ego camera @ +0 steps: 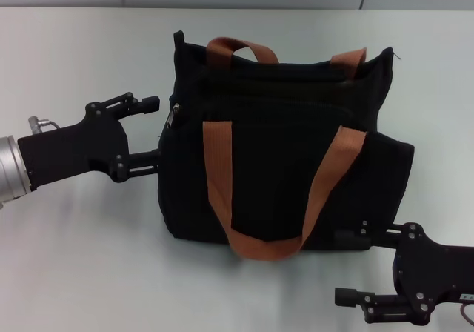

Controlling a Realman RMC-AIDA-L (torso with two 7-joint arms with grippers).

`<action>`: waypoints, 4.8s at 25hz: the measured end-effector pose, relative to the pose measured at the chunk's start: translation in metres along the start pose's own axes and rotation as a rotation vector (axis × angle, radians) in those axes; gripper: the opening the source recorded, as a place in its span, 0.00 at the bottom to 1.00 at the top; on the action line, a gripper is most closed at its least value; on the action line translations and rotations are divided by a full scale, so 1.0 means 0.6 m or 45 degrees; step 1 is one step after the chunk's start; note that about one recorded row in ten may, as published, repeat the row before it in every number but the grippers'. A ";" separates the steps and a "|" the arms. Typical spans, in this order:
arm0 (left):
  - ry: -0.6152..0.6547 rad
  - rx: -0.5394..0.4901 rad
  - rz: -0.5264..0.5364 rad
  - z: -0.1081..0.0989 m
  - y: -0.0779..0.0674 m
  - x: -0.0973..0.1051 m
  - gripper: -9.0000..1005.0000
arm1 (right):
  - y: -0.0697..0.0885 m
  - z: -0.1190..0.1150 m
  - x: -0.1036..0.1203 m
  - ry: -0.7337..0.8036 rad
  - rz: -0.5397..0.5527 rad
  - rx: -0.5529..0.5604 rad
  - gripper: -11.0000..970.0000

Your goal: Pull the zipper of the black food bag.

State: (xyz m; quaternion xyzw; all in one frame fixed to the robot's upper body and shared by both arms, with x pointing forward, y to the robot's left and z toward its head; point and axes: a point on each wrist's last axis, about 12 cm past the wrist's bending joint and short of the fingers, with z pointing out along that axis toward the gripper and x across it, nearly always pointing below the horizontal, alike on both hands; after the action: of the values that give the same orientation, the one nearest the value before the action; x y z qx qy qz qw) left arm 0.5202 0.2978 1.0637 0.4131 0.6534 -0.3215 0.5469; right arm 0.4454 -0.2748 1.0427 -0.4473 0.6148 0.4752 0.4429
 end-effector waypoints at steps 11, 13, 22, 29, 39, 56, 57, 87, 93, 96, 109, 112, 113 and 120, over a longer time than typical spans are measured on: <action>-0.105 -0.062 0.039 -0.012 -0.001 -0.008 0.65 | -0.002 0.001 -0.001 0.003 -0.003 0.007 0.77; -0.124 -0.046 0.043 -0.015 -0.004 -0.010 0.59 | -0.003 0.001 -0.001 0.003 -0.004 0.006 0.77; -0.129 -0.029 0.048 -0.014 -0.006 -0.011 0.24 | -0.004 0.001 -0.002 0.000 -0.006 0.008 0.77; -0.104 -0.033 0.031 -0.030 0.000 -0.010 0.02 | -0.005 0.000 -0.003 -0.006 -0.007 0.018 0.77; -0.079 -0.024 0.008 -0.035 -0.005 -0.003 0.05 | -0.005 0.000 -0.002 -0.004 0.003 0.022 0.77; 0.020 -0.005 0.098 0.016 0.016 -0.014 0.69 | -0.006 -0.001 -0.002 -0.005 0.005 0.026 0.77; 0.018 -0.003 0.103 0.016 0.016 -0.015 0.67 | -0.006 -0.001 -0.002 -0.006 0.005 0.027 0.77; -0.140 0.012 0.119 -0.019 0.000 -0.031 0.08 | -0.011 0.021 -0.049 -0.279 0.047 -0.074 0.77; -0.191 0.014 0.148 -0.025 -0.004 -0.036 0.08 | -0.036 0.039 -0.090 -0.351 0.257 -0.159 0.77; -0.197 0.016 0.156 -0.025 -0.005 -0.036 0.08 | -0.047 0.044 -0.108 -0.398 0.334 -0.179 0.77; -0.206 -0.008 0.266 -0.032 -0.007 -0.050 0.08 | -0.117 0.111 -0.189 -0.314 0.628 -0.241 0.77; -0.211 -0.010 0.281 -0.032 -0.006 -0.052 0.08 | -0.127 0.124 -0.198 -0.275 0.658 -0.237 0.77; -0.215 -0.012 0.290 -0.032 -0.006 -0.052 0.08 | -0.131 0.131 -0.203 -0.252 0.673 -0.236 0.77; -0.218 -0.024 0.351 -0.035 0.000 -0.061 0.08 | -0.150 0.167 -0.236 -0.124 0.800 -0.251 0.77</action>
State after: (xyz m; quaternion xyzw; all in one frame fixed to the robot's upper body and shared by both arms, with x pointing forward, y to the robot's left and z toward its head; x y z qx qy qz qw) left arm 0.5129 0.3090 1.1035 0.4647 0.5444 -0.2713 0.6434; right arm 0.5743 -0.1718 1.1476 -0.2533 0.6518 0.6666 0.2581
